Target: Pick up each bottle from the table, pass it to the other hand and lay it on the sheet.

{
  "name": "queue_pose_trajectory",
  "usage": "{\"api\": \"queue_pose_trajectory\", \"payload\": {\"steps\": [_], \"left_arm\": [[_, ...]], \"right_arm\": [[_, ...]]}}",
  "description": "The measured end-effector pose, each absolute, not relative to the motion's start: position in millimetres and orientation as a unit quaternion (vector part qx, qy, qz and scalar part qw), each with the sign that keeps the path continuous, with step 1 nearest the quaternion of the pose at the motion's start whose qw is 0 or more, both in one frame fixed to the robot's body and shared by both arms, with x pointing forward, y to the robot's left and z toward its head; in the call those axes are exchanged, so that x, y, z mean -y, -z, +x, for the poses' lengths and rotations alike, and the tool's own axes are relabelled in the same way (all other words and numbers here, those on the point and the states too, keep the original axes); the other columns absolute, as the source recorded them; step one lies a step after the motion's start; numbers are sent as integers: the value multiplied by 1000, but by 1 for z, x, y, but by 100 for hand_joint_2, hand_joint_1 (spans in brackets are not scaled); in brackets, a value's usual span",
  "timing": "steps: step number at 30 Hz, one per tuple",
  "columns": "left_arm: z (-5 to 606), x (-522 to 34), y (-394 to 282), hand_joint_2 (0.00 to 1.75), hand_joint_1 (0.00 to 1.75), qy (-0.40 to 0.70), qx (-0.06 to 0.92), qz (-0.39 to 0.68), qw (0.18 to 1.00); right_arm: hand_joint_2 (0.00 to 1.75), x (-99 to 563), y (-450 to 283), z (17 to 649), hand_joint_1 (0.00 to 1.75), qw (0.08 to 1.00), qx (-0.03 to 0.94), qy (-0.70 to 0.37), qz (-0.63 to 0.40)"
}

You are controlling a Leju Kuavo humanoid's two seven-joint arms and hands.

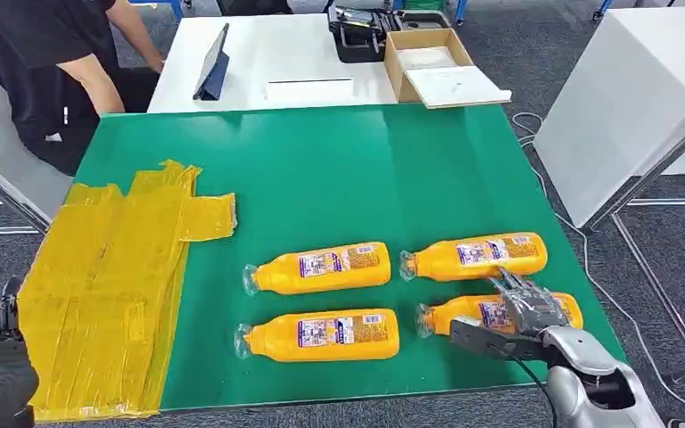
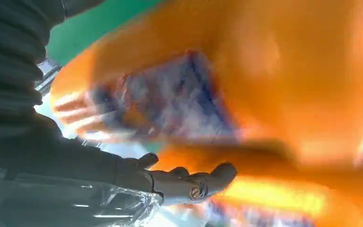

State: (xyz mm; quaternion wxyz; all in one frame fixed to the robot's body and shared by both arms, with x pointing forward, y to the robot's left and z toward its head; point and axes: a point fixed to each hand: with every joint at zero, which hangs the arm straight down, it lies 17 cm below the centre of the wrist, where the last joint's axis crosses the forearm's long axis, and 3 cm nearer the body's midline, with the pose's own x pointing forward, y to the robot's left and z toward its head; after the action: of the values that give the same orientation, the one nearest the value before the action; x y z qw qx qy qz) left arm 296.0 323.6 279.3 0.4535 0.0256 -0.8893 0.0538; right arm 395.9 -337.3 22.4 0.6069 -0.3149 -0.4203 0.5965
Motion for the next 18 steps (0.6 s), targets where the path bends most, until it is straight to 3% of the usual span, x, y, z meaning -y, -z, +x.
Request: {"api": "queue_pose_trajectory", "payload": {"steps": [8, 18], "left_arm": [[293, -330, -283, 0, 0, -59, 890, 33, 450], [285, -338, -290, 0, 0, -69, 891, 49, 447]], "right_arm": [[175, 340, -8, 387, 0, 616, 383, -618, -302], [175, 334, -31, 398, 0, 603, 419, -596, -324]]}}
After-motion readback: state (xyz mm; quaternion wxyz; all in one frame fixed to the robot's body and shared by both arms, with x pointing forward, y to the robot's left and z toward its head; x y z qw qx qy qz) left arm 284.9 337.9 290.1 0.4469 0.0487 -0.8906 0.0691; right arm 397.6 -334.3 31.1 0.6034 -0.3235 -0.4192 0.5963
